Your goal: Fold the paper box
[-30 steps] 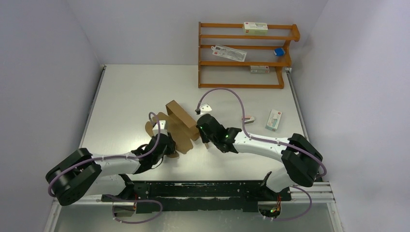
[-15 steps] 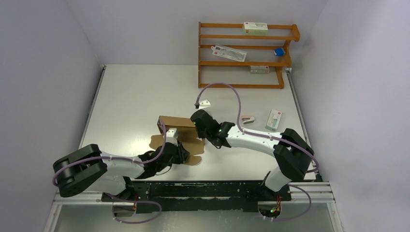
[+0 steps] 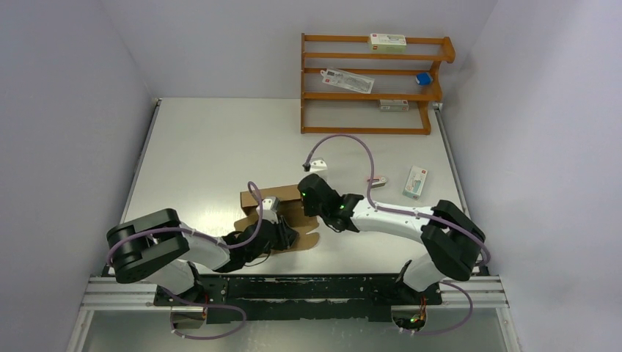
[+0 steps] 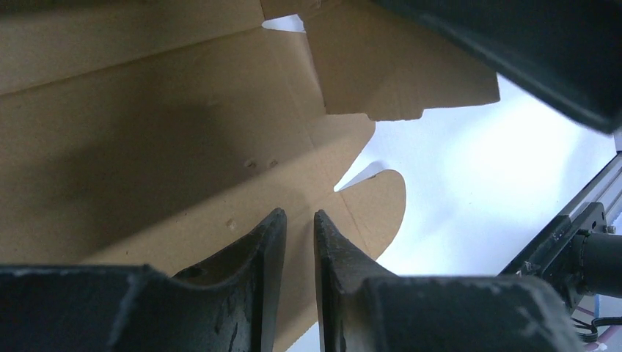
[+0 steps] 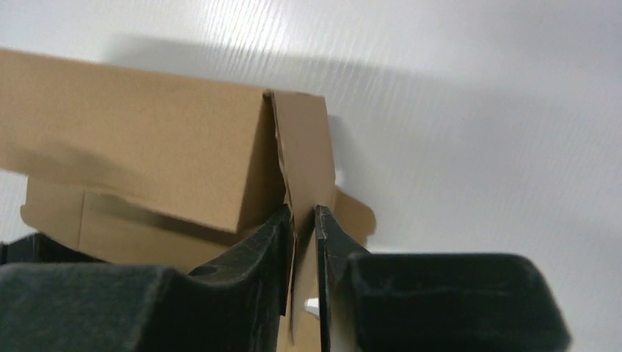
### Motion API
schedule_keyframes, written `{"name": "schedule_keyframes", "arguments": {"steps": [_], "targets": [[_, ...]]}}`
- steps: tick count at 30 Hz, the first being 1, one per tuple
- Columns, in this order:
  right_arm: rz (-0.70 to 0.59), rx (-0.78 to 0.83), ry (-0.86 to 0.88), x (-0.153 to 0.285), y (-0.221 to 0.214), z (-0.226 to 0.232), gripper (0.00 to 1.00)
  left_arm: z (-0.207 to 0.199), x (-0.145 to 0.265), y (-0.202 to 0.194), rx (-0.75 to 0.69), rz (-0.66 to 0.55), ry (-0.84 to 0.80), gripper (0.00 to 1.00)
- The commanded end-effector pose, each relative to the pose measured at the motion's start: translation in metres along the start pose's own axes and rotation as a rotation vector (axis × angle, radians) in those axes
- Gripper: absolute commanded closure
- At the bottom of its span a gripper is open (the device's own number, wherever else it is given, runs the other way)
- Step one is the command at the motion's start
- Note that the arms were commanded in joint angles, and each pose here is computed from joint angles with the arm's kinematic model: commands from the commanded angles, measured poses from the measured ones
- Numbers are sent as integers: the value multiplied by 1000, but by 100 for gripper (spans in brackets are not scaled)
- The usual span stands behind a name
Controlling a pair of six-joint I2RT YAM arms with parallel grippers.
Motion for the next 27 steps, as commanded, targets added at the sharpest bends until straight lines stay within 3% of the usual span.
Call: {"name": "schedule_keyframes", "arguments": {"steps": [1,15,27], "targets": [[-21,9,122,12,4,11,76,7,1,-20,-22,83,26,72],[10,66,440,16,8,17,64,9,4,-18,-38,91,43,72],[61,188,716,25,-1,27,46,9,3,-20,-50,99,39,72]]}}
Point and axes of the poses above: each gripper's point midway between its finger pads, its own x axis back along the fingers, its own z axis along the line the jaws close on, y = z × x, the point moved 4 cm from there along x, back along the fingers, and after that the axes turned 15 degrees about -x, right-handed, at the moved point
